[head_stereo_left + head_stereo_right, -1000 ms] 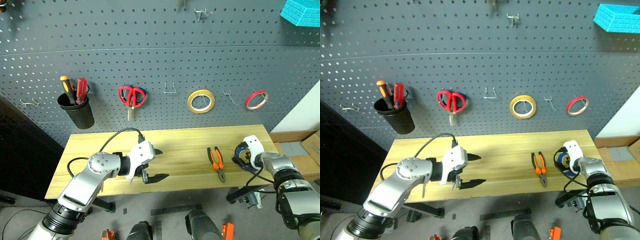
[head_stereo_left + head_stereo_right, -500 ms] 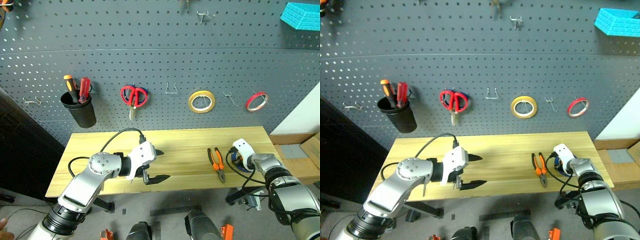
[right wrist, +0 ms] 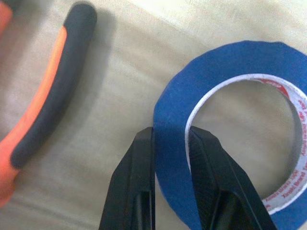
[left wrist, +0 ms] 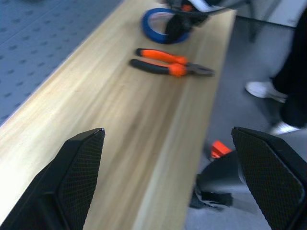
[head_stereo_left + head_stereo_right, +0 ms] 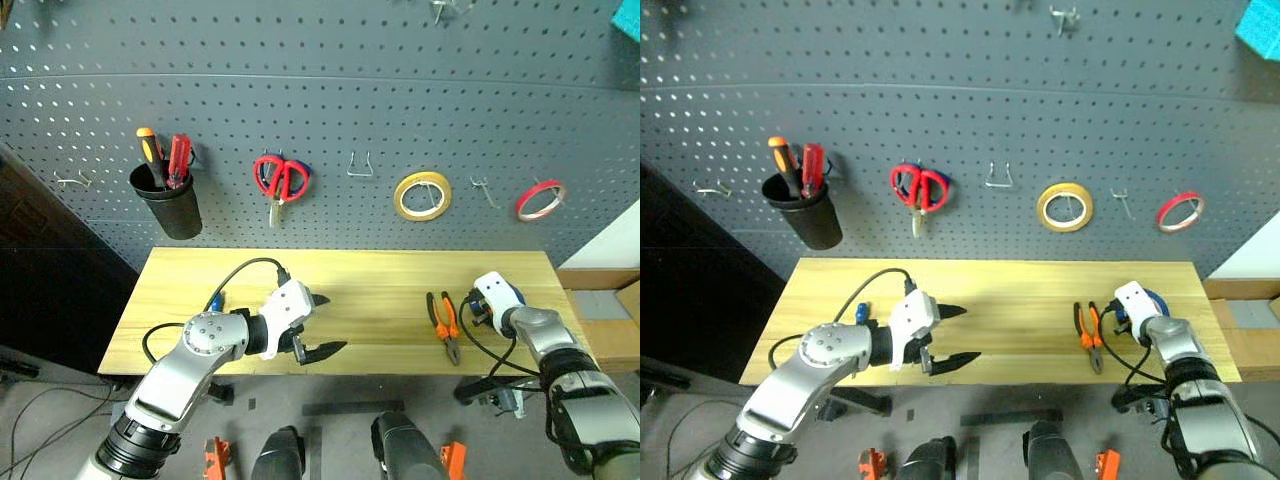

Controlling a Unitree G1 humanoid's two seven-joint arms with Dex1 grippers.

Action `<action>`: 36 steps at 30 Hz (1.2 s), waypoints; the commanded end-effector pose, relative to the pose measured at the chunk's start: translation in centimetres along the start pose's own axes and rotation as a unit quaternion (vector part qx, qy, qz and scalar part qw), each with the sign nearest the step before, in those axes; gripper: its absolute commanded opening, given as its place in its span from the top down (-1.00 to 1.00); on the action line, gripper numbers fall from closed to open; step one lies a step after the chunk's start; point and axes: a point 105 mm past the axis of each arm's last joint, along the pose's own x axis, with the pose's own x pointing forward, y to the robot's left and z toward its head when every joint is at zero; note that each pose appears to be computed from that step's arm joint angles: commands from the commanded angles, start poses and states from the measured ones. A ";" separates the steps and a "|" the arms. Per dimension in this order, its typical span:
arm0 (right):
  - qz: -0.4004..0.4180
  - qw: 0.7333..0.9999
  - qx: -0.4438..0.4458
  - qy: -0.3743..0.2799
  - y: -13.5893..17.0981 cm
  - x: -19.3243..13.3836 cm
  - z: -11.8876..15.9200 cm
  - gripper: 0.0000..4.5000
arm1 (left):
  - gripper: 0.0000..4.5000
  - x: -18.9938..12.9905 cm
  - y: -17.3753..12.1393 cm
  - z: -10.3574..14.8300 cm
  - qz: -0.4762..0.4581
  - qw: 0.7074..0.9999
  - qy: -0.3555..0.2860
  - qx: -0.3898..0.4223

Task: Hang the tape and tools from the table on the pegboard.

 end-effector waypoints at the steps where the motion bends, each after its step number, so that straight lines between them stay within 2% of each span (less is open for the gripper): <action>1: -0.044 0.996 -0.011 -0.082 -0.2 -4.1 4.0 0.70 | -1.00 0.0 0.2 2.0 0.012 0.999 -0.038 0.016; 7: -0.103 0.976 -0.054 -0.185 3.8 -10.6 7.7 0.70 | -1.00 0.4 0.5 2.6 0.013 0.998 -0.050 0.023; 11: -0.146 0.932 -0.127 -0.307 6.1 -14.3 12.3 0.70 | -1.00 0.7 1.0 4.1 0.015 0.996 -0.088 0.015; 14: -0.161 0.906 -0.143 -0.365 6.7 -15.5 14.7 0.70 | -1.00 0.8 0.9 5.3 0.006 0.993 -0.117 0.017; 17: -0.173 0.896 -0.140 -0.384 5.8 -15.0 16.1 0.70 | -1.00 0.9 1.0 6.2 0.000 0.991 -0.132 0.022; 26: -0.237 0.892 -0.105 -0.371 -0.2 -11.2 17.6 0.70 | -1.00 0.8 2.5 8.1 0.044 0.983 -0.167 0.058; 31: -0.231 0.893 -0.089 -0.376 -0.8 -9.9 18.2 0.70 | -1.00 0.6 3.0 8.2 0.059 0.981 -0.171 0.066; 36: -0.204 0.898 -0.054 -0.386 -0.1 -9.2 18.5 0.70 | -1.00 0.6 3.4 8.3 0.068 0.980 -0.173 0.067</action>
